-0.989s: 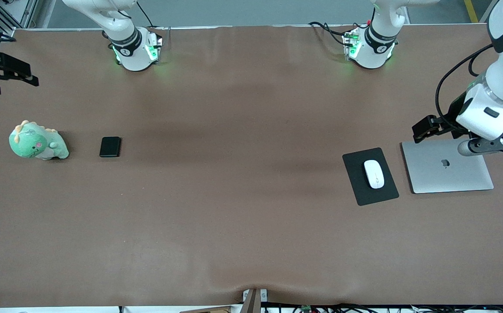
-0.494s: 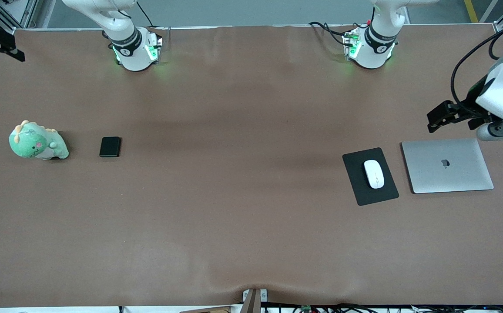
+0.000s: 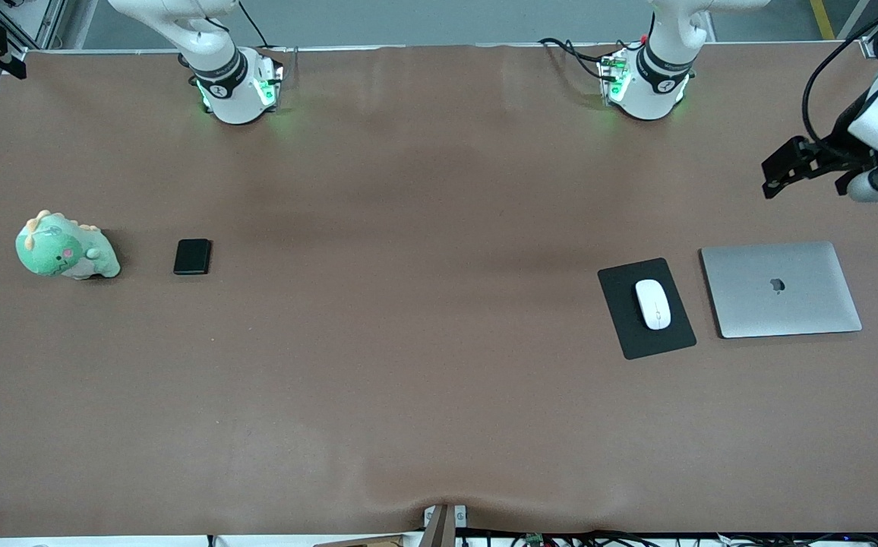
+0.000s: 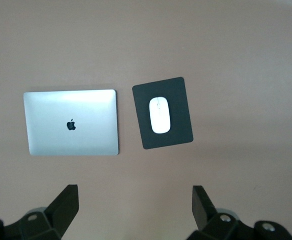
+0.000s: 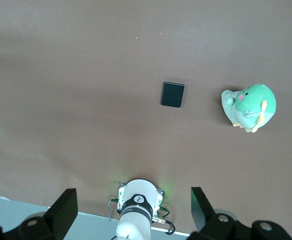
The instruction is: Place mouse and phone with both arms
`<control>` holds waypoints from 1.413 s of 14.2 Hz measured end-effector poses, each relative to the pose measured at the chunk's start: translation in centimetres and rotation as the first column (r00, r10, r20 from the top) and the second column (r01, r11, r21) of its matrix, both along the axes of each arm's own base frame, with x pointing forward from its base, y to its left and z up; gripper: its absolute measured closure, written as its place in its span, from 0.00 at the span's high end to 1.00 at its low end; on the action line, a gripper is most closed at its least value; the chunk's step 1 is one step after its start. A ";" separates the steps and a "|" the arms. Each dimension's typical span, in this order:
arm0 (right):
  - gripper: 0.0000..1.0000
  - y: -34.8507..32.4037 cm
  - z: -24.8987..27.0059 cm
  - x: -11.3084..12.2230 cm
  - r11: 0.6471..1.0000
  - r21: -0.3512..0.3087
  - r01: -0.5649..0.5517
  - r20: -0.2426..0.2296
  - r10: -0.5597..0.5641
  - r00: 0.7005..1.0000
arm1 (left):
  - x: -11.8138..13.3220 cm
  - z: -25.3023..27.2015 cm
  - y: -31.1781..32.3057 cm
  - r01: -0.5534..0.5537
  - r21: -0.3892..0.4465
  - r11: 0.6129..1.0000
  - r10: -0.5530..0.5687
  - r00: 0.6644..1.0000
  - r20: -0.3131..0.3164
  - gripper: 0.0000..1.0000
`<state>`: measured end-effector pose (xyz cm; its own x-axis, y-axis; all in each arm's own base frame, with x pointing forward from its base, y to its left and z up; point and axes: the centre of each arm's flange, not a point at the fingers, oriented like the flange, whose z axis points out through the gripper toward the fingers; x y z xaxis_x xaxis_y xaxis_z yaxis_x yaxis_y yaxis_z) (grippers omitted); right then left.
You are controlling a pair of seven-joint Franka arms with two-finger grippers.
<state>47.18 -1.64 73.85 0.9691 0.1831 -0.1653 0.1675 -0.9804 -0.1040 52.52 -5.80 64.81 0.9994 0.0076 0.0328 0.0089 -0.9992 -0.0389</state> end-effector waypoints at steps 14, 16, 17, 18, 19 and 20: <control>1.00 1.0 -5.0 3.3 1.000 0.002 -0.011 0.043 0.011 0.999 | -2.1 -0.5 1.9 -0.023 -0.004 1.000 0.023 1.000 -0.016 1.00; 1.00 1.0 -6.4 3.7 1.000 0.003 -0.010 0.032 0.010 0.999 | -2.1 -0.5 1.9 -0.024 -0.005 1.000 0.024 1.000 -0.016 1.00; 1.00 1.1 -6.6 3.7 1.000 0.003 -0.011 0.029 0.011 1.000 | -2.1 -0.4 1.9 -0.024 -0.005 1.000 0.024 1.000 -0.014 1.00; 1.00 1.2 -6.6 3.7 1.000 0.003 -0.013 0.029 0.013 0.999 | -2.1 -0.2 1.9 -0.024 -0.005 1.000 0.024 1.000 -0.009 1.00; 1.00 1.3 -6.5 3.7 1.000 0.003 -0.015 0.031 0.015 0.999 | -2.1 0.1 1.9 -0.024 -0.006 1.000 0.024 1.000 -0.004 1.00; 1.00 1.4 -6.4 3.6 1.000 0.003 -0.016 0.033 0.016 0.999 | -2.1 0.2 1.9 -0.024 -0.006 1.000 0.024 1.000 -0.001 1.00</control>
<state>50.82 -0.28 67.43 0.9709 0.1993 -0.1326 0.1867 -0.9772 -0.1010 50.39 -3.89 65.02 0.9990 0.0315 0.0314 0.0325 -0.9989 -0.0327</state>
